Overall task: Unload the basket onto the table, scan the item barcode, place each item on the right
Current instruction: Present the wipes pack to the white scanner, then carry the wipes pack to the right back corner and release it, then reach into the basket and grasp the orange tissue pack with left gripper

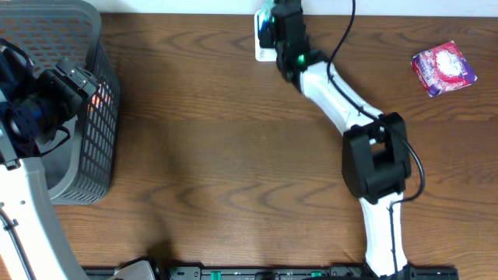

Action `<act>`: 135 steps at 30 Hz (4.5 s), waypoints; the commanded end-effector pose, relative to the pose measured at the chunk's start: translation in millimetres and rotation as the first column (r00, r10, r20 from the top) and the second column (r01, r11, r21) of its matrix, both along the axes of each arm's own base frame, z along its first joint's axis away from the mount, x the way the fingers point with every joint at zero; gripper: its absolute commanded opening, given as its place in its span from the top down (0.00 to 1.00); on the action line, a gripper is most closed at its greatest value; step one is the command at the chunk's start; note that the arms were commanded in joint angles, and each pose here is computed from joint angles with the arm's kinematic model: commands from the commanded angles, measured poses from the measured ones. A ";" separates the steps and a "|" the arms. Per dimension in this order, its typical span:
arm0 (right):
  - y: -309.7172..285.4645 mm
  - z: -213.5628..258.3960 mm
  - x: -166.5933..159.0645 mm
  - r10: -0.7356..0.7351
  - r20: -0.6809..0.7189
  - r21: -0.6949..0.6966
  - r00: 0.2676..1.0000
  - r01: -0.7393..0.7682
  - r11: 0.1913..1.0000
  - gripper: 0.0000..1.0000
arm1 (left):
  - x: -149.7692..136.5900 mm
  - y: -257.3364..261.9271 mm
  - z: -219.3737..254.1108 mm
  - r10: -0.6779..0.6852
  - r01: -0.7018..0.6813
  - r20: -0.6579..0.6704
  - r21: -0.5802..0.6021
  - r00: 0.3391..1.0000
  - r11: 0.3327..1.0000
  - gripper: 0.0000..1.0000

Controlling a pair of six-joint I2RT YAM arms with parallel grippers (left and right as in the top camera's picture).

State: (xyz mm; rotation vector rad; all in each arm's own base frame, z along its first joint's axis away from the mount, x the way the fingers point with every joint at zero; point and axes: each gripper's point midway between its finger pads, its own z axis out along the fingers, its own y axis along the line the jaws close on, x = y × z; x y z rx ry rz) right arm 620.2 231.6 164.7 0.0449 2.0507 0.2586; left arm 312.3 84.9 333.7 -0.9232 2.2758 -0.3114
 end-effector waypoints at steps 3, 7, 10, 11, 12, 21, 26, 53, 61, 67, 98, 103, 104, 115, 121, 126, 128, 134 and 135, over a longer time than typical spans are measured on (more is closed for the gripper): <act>6.3 -0.8 20.0 0.035 -0.035 -0.008 0.999 -0.035 0.999 0.99 | -0.4 1.8 2.1 0.010 -0.010 0.005 0.001 1.000 1.000 0.02; -1.5 -2.6 22.7 0.022 -0.051 -0.014 0.998 -0.023 1.000 0.99 | -0.4 1.8 2.1 0.010 -0.010 0.005 0.001 1.000 1.000 0.02; -17.7 12.2 25.0 -0.010 -0.052 -0.022 0.999 0.009 1.000 0.99 | -0.4 1.8 2.1 0.010 -0.010 0.005 0.001 1.000 1.000 0.02; -28.2 17.9 25.9 -0.034 -0.055 -0.031 0.998 0.033 0.999 0.99 | -0.4 1.8 2.1 0.010 -0.010 0.005 0.001 1.000 1.000 0.02; -45.7 26.2 26.0 -0.079 -0.060 -0.052 0.995 0.076 0.996 0.99 | -0.4 1.8 2.1 0.010 -0.010 0.005 0.001 1.000 1.000 0.02; -218.0 4.7 -7.8 -0.229 -0.291 -0.584 0.929 0.017 0.811 0.99 | -0.4 1.8 2.1 0.010 -0.010 0.005 0.001 1.000 1.000 0.02; -292.9 -32.6 -35.1 -0.309 -0.432 -0.593 0.847 -0.008 0.805 0.99 | -0.4 1.8 2.1 0.010 -0.010 0.005 0.001 1.000 1.000 0.02; -453.5 -80.3 -72.5 -0.627 -0.404 -0.414 0.666 0.478 0.774 0.60 | -0.4 1.8 2.1 0.010 -0.010 0.005 0.001 1.000 1.000 0.02; -407.8 42.2 -56.7 -0.555 -0.343 -0.341 0.758 0.450 0.825 0.01 | -0.4 1.8 2.1 0.010 -0.010 0.005 0.001 1.000 1.000 0.02; -275.8 122.2 -68.0 -0.033 -0.341 0.098 0.939 0.071 0.993 0.01 | -0.4 1.8 2.1 0.010 -0.010 0.005 0.001 1.000 1.000 0.02; -158.1 151.5 -113.0 0.355 -0.339 0.347 0.871 -0.235 0.908 0.01 | 0.9 -3.8 3.4 0.027 -0.026 0.015 -0.057 1.000 0.998 0.02; -158.1 151.5 -113.0 0.355 -0.339 0.347 0.871 -0.235 0.908 0.01 | 5.6 -7.3 9.0 0.109 -0.101 0.040 -0.160 0.993 0.982 0.02; -158.1 151.5 -113.0 0.355 -0.339 0.347 0.871 -0.235 0.908 0.01 | 7.5 -15.8 12.1 0.091 -0.077 0.054 -0.208 0.994 0.975 0.02; -158.1 151.5 -113.0 0.355 -0.339 0.347 0.871 -0.235 0.908 0.01 | 34.3 -29.3 72.8 -0.090 0.139 0.353 -0.115 0.931 0.984 0.02; -158.1 151.5 -113.0 0.355 -0.339 0.347 0.871 -0.235 0.908 0.01 | 36.2 39.2 78.2 0.128 -0.156 0.363 0.050 0.923 0.986 0.02; -158.1 151.5 -113.0 0.355 -0.339 0.347 0.871 -0.235 0.908 0.01 | 26.5 93.4 63.5 0.305 -0.350 0.317 0.095 0.898 0.932 0.02; -158.1 151.5 -113.0 0.355 -0.339 0.347 0.871 -0.235 0.908 0.01 | 26.7 108.1 55.4 0.341 -0.384 0.296 0.099 0.892 0.918 0.02; -158.1 151.4 -113.1 0.355 -0.339 0.348 0.871 -0.235 0.908 0.01 | 32.1 151.7 12.6 0.455 -0.474 0.190 0.065 0.870 0.878 0.02; -158.1 151.5 -113.0 0.355 -0.339 0.347 0.871 -0.235 0.908 0.01 | 33.2 157.3 5.9 0.470 -0.485 0.175 0.058 0.865 0.873 0.02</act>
